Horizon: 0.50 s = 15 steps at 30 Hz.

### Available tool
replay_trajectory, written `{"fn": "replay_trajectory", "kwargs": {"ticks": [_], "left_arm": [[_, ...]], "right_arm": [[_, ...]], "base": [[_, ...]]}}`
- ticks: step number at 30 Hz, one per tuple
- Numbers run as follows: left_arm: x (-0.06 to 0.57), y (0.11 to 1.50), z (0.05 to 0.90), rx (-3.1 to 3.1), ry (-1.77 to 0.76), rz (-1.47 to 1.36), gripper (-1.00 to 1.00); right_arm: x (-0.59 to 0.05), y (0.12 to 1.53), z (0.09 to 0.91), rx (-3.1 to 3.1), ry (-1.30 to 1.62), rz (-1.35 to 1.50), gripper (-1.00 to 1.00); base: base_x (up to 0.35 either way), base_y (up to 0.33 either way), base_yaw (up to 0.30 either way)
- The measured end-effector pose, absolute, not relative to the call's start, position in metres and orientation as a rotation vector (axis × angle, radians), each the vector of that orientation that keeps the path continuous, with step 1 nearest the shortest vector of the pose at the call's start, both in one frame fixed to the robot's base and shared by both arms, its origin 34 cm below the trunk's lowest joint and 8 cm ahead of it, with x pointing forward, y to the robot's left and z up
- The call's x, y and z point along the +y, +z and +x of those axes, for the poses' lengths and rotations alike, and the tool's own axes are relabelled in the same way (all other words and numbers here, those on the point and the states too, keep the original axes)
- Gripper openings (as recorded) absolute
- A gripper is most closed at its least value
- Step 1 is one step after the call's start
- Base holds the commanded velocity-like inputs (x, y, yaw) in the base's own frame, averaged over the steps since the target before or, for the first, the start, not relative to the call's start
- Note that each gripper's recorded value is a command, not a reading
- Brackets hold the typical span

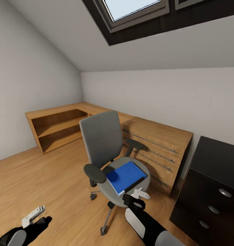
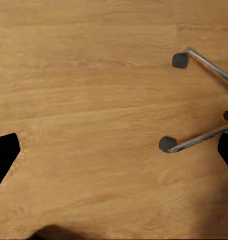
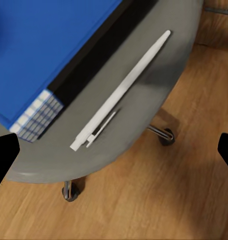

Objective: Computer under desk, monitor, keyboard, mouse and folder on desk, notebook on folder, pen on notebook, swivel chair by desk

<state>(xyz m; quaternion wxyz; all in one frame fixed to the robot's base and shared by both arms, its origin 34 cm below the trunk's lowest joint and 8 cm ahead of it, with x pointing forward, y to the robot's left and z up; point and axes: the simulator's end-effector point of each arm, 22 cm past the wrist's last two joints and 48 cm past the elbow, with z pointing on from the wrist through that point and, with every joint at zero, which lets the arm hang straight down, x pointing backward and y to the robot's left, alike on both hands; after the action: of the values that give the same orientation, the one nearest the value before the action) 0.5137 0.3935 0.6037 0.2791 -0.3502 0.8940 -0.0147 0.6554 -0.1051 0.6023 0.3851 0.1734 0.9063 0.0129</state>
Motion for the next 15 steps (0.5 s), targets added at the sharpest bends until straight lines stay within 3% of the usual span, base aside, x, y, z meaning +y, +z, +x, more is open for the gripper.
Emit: {"fn": "replay_trajectory", "kwargs": {"ticks": [3,15], "left_arm": [[0.428,0.567,0.493,2.366,0.232,-0.893,1.0],[0.398,0.537,0.494,2.373,0.216,-0.844,1.0]], "right_arm": [[-0.108,0.598,0.656,2.299,0.027,0.452,1.0],[-0.107,0.574,0.653,2.295,0.03,0.451,1.0]], "base": [[0.0,0.0,0.0],[0.0,0.0,0.0]]}}
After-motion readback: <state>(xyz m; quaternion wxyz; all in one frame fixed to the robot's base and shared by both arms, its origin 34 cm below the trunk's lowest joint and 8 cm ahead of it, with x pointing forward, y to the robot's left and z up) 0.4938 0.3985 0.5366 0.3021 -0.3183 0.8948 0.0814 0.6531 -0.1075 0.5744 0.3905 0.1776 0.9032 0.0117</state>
